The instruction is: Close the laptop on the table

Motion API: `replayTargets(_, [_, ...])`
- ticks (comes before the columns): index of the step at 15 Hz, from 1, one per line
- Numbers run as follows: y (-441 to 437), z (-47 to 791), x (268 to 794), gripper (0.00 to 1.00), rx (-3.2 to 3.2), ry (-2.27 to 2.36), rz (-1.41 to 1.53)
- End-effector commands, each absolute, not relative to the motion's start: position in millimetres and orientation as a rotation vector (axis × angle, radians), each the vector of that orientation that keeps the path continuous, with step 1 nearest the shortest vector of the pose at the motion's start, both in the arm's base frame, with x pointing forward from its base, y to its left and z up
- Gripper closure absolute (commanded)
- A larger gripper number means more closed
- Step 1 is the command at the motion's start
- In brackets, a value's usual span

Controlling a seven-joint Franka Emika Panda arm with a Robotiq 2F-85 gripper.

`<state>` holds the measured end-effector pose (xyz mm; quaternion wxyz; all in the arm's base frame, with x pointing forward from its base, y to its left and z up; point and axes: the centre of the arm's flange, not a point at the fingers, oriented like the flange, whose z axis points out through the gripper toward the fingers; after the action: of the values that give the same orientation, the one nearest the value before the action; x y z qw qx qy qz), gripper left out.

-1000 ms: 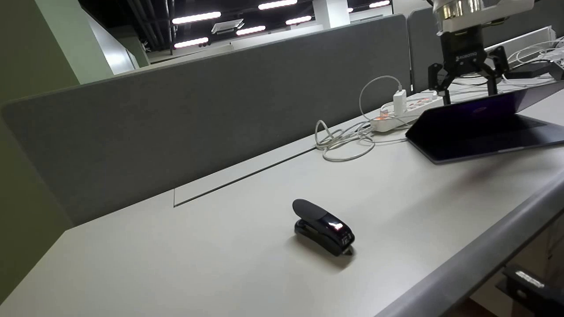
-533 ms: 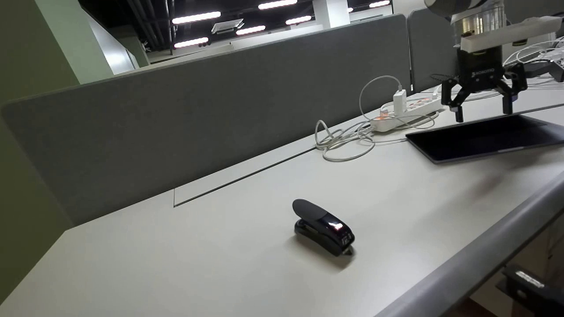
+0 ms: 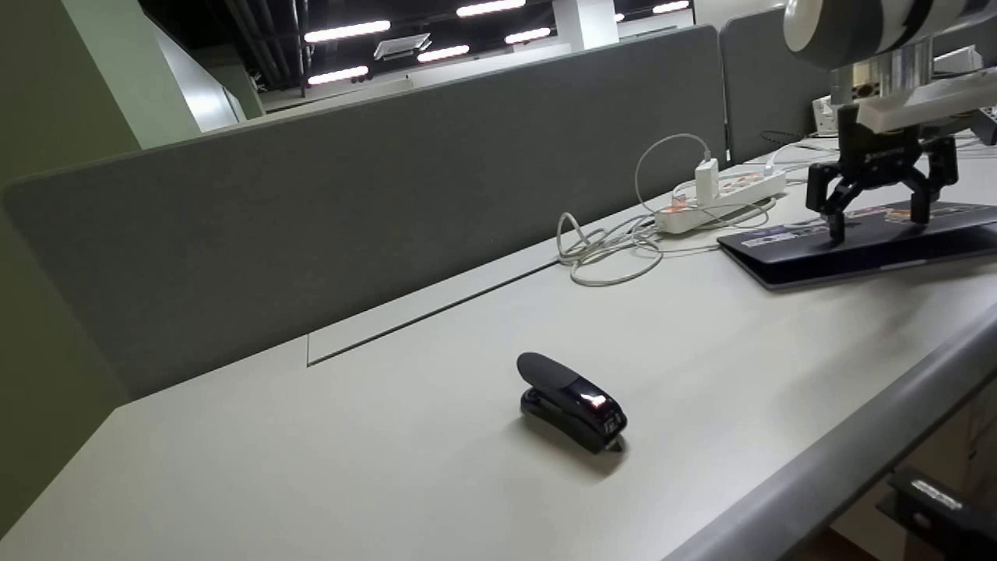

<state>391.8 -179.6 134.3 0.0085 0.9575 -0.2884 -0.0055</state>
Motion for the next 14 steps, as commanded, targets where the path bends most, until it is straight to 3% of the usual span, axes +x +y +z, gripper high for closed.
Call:
replayTargets(1, [-184, 119, 379, 0.00, 2.975, -0.864, 0.081])
replayTargets(9, [-186, 101, 374, 0.00, 3.016, -0.810, 0.079])
replayTargets(14, [-200, 152, 389, 0.00, 3.040, -0.868, 0.198])
